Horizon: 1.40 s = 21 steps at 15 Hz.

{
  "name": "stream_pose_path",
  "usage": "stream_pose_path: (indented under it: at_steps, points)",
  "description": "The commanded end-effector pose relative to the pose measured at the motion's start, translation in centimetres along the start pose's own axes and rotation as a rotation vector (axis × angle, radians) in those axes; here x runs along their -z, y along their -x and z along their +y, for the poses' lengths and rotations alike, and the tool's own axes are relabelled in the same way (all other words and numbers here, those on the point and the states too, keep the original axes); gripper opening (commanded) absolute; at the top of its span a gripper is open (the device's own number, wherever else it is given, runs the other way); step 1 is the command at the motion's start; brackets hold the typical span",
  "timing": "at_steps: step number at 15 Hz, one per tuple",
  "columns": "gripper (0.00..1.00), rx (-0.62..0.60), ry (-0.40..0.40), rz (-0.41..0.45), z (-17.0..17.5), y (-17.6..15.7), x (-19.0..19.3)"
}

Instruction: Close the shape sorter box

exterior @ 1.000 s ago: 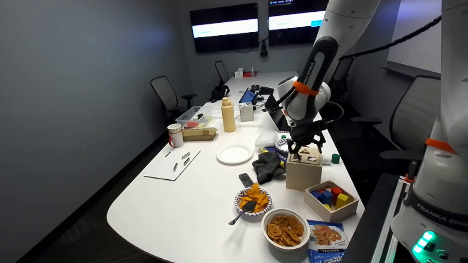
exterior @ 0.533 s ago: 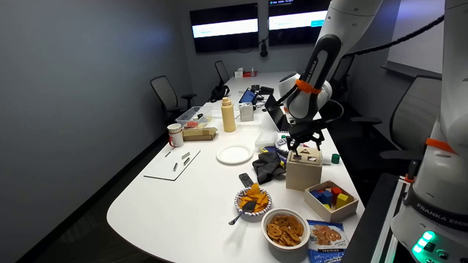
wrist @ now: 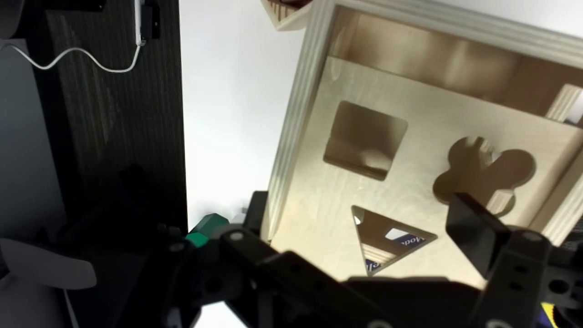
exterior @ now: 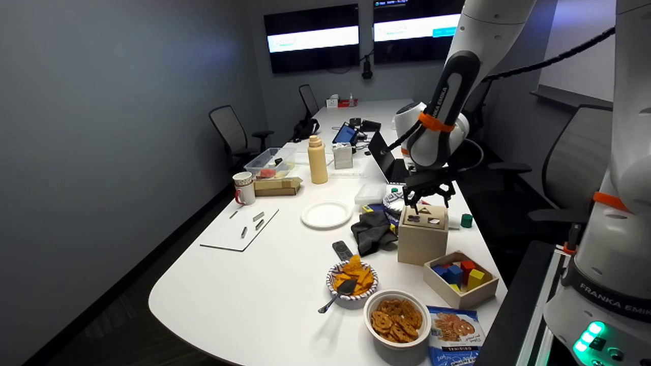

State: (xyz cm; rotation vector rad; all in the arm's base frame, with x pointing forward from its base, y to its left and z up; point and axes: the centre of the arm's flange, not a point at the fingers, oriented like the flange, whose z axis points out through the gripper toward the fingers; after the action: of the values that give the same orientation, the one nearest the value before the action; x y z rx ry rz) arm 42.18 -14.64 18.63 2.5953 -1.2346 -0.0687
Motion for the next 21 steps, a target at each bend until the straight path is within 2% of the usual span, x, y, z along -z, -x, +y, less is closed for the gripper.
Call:
stream_pose_path:
  at_steps: [1,9,21]
  points:
    - [1.00,-0.024,-0.015,0.023,0.61,0.32,-1.08]
    - [1.00,-0.020,-0.014,-0.008,0.64,0.81,-1.62]
    - [1.00,-0.051,0.009,-0.148,0.78,0.89,-1.77]
